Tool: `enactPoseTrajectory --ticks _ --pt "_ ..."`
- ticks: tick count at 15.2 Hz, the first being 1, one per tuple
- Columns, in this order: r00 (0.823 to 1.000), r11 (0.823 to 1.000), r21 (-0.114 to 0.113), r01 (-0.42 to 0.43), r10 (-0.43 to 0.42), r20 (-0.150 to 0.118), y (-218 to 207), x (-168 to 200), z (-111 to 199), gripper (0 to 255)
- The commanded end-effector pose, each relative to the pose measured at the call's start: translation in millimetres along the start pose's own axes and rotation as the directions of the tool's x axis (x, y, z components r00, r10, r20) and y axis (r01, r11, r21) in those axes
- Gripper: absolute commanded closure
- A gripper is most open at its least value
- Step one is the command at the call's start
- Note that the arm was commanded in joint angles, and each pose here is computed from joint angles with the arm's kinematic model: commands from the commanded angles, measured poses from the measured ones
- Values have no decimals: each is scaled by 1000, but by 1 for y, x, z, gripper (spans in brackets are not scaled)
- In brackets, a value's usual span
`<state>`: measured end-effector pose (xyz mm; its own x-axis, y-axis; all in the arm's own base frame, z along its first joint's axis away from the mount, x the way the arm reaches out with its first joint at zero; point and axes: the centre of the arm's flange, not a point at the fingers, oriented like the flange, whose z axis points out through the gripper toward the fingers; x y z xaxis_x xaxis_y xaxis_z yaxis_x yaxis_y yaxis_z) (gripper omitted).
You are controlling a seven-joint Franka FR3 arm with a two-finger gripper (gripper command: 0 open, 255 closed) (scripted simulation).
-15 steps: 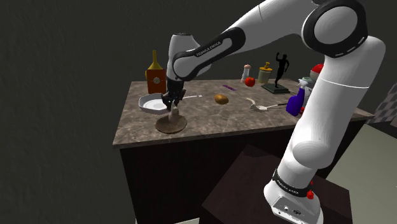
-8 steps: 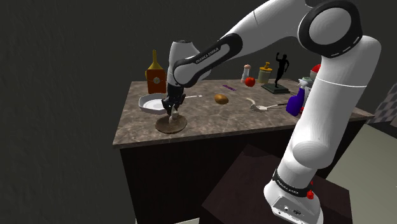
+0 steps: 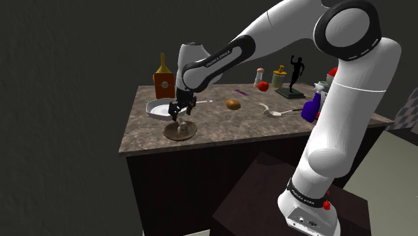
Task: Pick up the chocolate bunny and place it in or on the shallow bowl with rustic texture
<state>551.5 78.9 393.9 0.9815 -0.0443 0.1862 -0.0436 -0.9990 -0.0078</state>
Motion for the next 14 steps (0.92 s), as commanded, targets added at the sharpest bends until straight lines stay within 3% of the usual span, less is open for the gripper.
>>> enactPoseTrajectory --ticks 1,2,6,14 --pt "1000 1000 0 0 0 0 0 0 0 0" --pt "1000 1000 0 0 0 0 0 0 0 0" --pt "1000 1000 0 0 0 0 0 0 -50 0" --pt "1000 1000 0 0 0 0 0 0 -50 0"
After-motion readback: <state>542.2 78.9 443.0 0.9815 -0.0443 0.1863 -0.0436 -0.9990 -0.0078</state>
